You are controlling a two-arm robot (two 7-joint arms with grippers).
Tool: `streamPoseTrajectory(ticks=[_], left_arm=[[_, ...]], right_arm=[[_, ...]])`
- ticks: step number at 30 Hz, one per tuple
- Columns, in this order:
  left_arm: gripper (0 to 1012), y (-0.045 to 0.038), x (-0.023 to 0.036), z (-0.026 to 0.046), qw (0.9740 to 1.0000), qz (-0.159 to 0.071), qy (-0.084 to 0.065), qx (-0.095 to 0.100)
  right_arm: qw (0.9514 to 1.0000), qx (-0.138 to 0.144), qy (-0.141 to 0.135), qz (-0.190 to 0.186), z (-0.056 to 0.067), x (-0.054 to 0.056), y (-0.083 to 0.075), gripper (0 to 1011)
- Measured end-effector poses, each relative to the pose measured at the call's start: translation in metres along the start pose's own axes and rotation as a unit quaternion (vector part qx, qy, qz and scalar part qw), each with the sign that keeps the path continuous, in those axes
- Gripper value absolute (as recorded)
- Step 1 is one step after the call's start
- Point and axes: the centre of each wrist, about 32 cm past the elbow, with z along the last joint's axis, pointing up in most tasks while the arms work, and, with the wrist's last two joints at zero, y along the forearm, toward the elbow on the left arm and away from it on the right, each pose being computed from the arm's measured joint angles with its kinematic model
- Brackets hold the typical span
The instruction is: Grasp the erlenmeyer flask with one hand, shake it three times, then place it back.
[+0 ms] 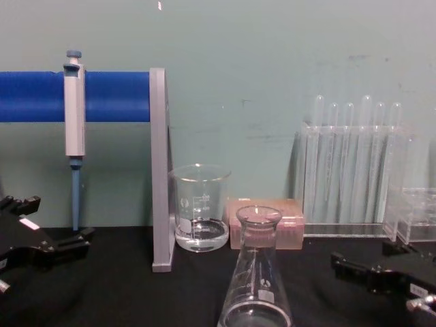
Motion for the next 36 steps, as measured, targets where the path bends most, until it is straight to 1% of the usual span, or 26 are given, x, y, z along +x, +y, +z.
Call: streamPoseTrajectory(ticks=[8,36], left_arm=[[1001,0.0,0.0,0.0,1.0,0.0,0.0,0.0],[1001,0.0,0.0,0.0,1.0,0.0,0.0,0.0]], right_arm=[[0.9999,-0.01,-0.005,0.001,-0.0034,0.0007,0.0,1003],[0.9999,-0.009,-0.004,0.001,-0.0036,0.0004,0.0001,1002]])
